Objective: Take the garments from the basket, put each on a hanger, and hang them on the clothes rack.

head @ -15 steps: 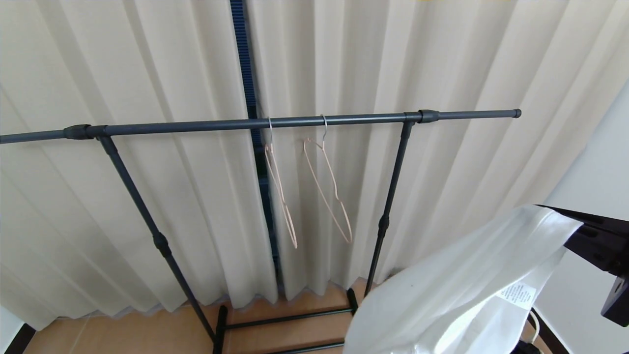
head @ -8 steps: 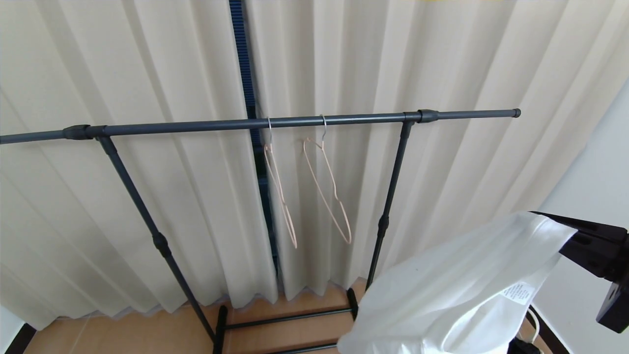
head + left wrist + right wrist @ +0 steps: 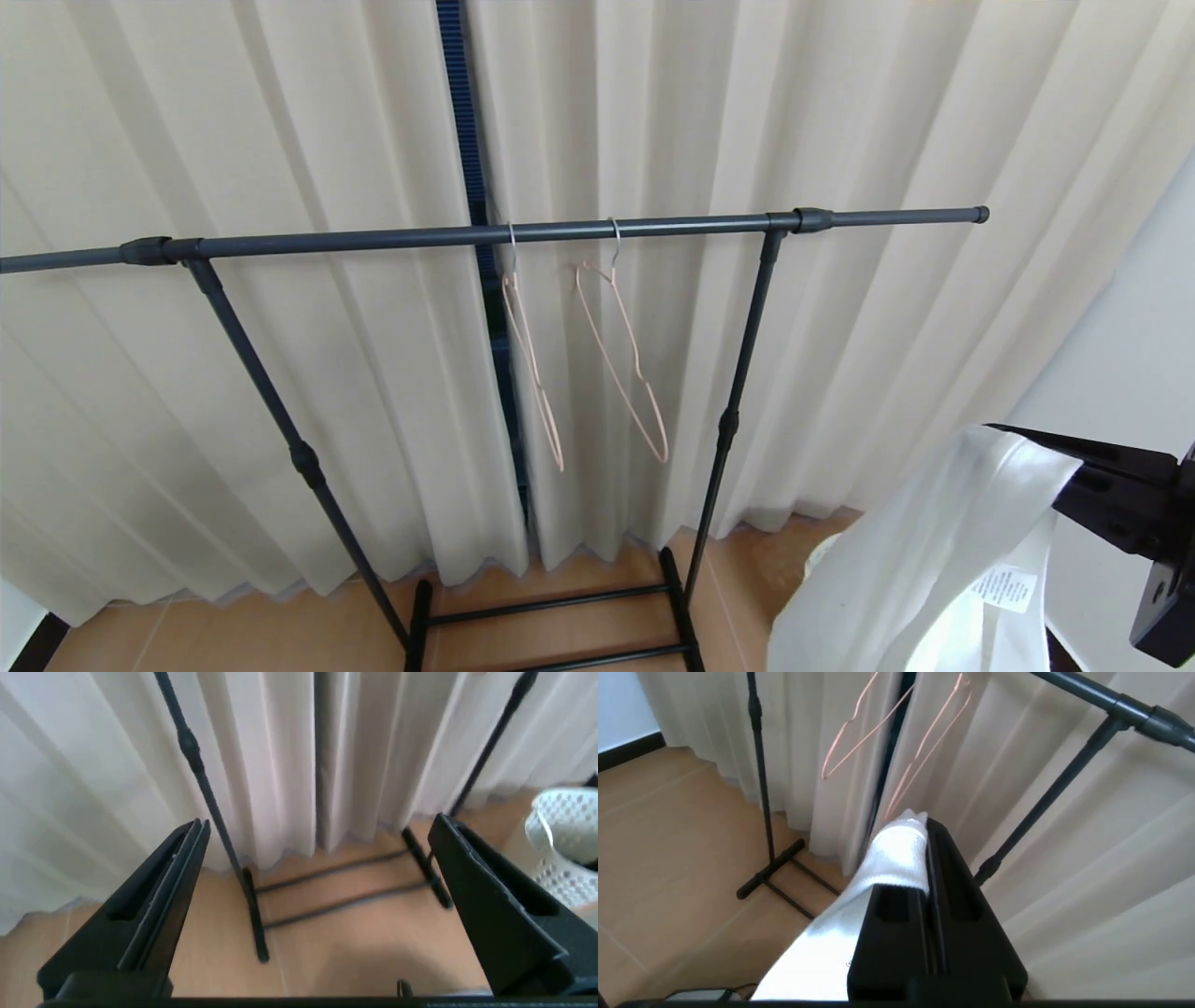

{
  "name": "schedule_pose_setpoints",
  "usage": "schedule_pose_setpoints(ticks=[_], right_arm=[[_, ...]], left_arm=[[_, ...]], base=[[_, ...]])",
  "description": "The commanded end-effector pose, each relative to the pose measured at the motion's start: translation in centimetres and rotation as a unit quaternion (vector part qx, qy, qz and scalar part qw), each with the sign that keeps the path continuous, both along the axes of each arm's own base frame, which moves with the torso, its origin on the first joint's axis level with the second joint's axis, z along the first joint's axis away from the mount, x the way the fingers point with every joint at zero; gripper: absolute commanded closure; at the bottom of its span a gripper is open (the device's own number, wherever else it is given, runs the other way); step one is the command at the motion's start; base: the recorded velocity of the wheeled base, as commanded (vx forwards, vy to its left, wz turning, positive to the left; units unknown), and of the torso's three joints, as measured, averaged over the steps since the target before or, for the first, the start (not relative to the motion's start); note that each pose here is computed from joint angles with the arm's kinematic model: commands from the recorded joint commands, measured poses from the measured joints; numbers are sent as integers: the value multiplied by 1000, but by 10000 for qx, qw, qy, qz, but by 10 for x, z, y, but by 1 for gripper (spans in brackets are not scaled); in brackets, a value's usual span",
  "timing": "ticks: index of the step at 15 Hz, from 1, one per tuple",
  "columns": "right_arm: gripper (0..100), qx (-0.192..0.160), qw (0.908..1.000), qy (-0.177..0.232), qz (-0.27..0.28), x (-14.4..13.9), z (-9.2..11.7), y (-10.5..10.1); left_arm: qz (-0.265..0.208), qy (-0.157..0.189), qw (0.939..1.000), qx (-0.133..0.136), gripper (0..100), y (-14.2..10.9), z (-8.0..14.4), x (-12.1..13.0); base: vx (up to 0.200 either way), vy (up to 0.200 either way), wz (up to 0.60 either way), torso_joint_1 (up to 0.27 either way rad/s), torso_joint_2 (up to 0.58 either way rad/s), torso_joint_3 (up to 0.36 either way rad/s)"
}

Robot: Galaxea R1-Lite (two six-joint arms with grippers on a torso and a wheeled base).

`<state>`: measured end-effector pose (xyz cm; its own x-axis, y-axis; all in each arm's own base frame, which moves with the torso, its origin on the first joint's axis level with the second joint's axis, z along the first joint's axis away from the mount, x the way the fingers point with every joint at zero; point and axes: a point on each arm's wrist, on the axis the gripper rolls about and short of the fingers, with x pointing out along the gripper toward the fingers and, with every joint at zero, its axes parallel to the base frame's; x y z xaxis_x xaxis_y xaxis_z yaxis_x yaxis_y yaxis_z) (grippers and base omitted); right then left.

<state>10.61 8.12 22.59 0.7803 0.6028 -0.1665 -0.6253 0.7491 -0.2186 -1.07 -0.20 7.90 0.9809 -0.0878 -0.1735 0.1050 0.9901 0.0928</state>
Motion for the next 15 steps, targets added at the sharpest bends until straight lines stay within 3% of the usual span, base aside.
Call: schedule_pose_setpoints(ticks=[1, 3, 5, 6, 8, 9, 12, 15], right_arm=[[100, -78, 9999, 94, 57, 1, -6, 3], [100, -128, 9996, 152, 203, -1, -10, 5], [100, -226, 9989, 281, 286, 1, -15, 10], [100, -301, 9984, 387, 284, 4, -21, 13], [100, -272, 9986, 362, 283, 5, -19, 14], [100, -230, 9987, 347, 309, 6, -17, 15], [100, -213, 9959, 489, 729, 12, -11, 43], [100, -325, 9961, 569, 589, 38, -5, 73]], left_arm=[[-480, 674, 9966, 20, 0, -2, 19, 18], [-1130, 781, 9904, -157, 0, -5, 41, 29], [-1568, 1042, 9817, -283, 0, -7, 49, 40], [-2112, 1410, 9654, -592, 0, -14, 63, 56], [-2890, 1668, 9342, -1263, 0, -34, 94, 75], [-3010, 1794, 9253, -1450, 0, -44, 106, 84], [-3324, 2308, 9036, -1408, 0, -71, 109, 104], [-3440, 2403, 8977, -1341, 0, -89, 105, 117]], base=[[0, 0, 0, 0, 0, 0], [0, 0, 0, 0, 0, 0], [0, 0, 0, 0, 0, 0], [0, 0, 0, 0, 0, 0], [0, 0, 0, 0, 0, 0], [0, 0, 0, 0, 0, 0], [0, 0, 0, 0, 0, 0], [0, 0, 0, 0, 0, 0]])
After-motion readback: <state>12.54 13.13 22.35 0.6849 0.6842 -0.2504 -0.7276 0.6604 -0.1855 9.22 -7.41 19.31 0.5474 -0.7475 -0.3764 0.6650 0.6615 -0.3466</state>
